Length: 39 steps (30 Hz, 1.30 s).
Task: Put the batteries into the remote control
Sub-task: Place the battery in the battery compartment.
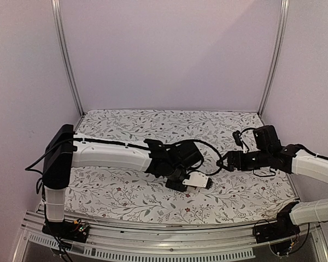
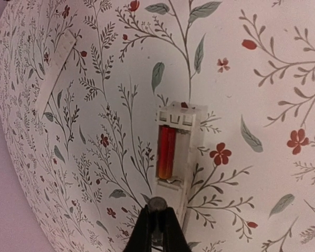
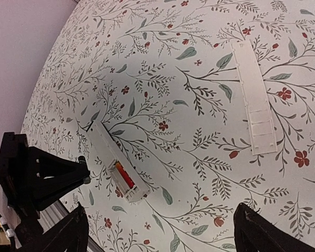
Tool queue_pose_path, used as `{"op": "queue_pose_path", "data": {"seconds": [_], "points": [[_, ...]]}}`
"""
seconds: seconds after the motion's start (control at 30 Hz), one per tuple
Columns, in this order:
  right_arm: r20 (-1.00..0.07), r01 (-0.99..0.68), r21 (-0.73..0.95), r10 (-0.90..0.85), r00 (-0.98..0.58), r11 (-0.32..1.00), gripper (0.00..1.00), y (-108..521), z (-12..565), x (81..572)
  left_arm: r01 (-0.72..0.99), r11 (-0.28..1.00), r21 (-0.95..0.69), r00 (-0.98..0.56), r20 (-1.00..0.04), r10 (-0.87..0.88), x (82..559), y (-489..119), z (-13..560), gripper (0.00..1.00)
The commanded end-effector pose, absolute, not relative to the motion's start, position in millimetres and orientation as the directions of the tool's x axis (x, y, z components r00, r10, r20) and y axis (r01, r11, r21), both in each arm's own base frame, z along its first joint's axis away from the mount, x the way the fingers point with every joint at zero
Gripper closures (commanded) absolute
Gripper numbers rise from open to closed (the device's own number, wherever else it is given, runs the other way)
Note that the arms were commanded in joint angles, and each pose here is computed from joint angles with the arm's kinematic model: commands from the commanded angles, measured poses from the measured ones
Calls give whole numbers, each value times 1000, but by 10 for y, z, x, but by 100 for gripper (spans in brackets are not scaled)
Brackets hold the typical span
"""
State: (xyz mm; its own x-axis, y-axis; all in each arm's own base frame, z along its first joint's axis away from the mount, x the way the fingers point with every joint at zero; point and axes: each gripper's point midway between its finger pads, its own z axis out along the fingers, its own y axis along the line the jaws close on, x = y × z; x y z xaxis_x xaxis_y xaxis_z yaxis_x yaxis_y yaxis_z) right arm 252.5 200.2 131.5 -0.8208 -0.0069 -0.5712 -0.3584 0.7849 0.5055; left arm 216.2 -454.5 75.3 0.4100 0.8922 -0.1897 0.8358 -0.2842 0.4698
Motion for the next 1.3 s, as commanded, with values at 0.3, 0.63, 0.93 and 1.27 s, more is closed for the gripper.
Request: {"op": "queue_pose_path", "data": {"seconds": [0.3,0.63,0.93,1.27], "points": [[-562,-310,530,53,-826,789,6,1953,1229,2529,867,-285,408,396,-218,892,2258,-4675,534,100],[-576,-350,491,-4,-817,798,5,2003,1195,2629,882,-310,355,387,-172,906,2260,-4661,413,100],[-564,-363,486,-32,-825,795,5,2045,1096,2659,888,-312,338,379,-155,912,2256,-4642,376,100],[-570,-366,479,-33,-821,798,4,2027,1080,2647,884,-319,341,381,-132,915,2285,-4637,326,100]]}}
